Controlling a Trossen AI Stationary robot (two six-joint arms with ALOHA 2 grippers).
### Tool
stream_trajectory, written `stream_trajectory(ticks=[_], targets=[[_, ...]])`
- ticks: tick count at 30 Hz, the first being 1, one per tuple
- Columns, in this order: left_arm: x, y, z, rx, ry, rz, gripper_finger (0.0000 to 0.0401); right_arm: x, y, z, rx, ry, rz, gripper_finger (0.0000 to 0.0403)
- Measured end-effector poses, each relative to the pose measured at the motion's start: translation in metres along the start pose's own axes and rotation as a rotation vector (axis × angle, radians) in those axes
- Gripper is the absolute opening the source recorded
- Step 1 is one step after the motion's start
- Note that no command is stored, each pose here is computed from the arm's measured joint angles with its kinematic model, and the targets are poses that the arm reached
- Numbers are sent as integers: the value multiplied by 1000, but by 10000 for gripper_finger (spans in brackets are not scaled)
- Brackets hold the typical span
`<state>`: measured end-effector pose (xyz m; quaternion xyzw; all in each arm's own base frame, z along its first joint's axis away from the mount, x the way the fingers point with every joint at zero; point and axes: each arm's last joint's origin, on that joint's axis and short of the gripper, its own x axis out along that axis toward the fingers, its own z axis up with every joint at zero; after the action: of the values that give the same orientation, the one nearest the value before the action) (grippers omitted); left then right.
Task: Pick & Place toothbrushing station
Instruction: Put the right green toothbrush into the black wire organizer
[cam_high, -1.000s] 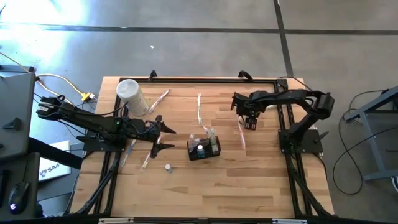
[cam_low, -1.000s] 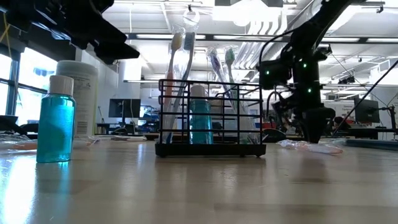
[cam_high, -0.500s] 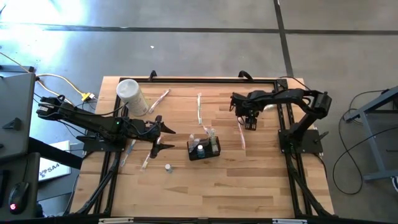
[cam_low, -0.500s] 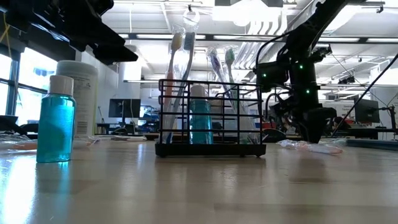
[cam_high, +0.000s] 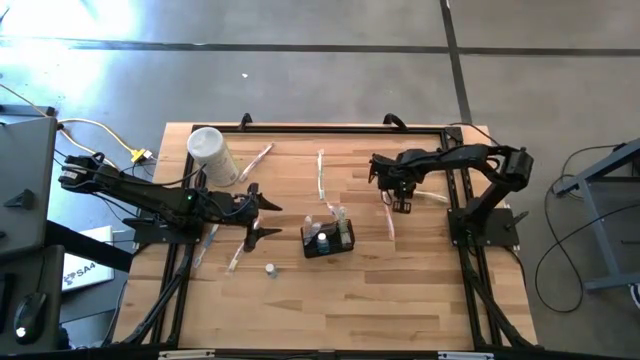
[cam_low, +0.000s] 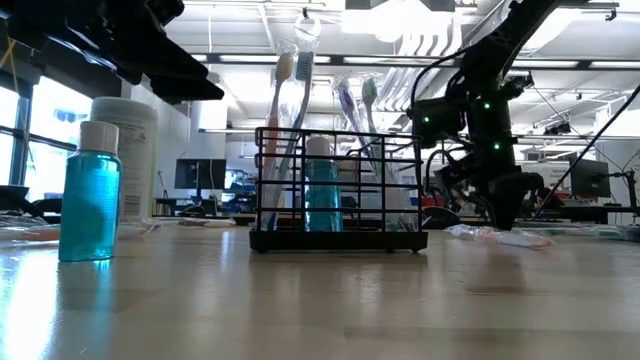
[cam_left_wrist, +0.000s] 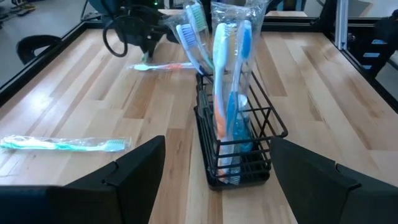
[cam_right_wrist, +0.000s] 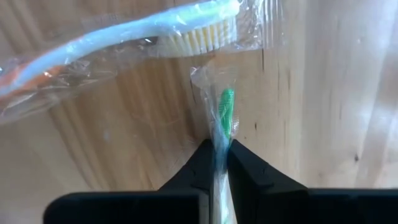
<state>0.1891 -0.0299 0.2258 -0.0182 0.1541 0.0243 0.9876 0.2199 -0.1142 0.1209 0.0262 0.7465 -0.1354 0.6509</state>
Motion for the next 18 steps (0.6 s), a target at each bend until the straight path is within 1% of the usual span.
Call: stream_trajectory(ticks=[4, 7, 10, 14, 18], targets=[[0, 0, 0, 0, 0, 0, 287, -19, 10, -4, 7, -35, -122, 17], [0, 0, 0, -7, 0, -4, 287, -49, 21, -8, 22, -130, -216, 17], [0, 0, 0, -7, 0, -4, 287, -76, 37, -18, 29, -214, -261, 16], [0, 0, 2, -7, -21, -7, 287, -116, 63, -36, 39, -421, -307, 16], [0, -1, 9, 52, -88, -15, 287, -148, 91, -58, 40, -637, -295, 16]])
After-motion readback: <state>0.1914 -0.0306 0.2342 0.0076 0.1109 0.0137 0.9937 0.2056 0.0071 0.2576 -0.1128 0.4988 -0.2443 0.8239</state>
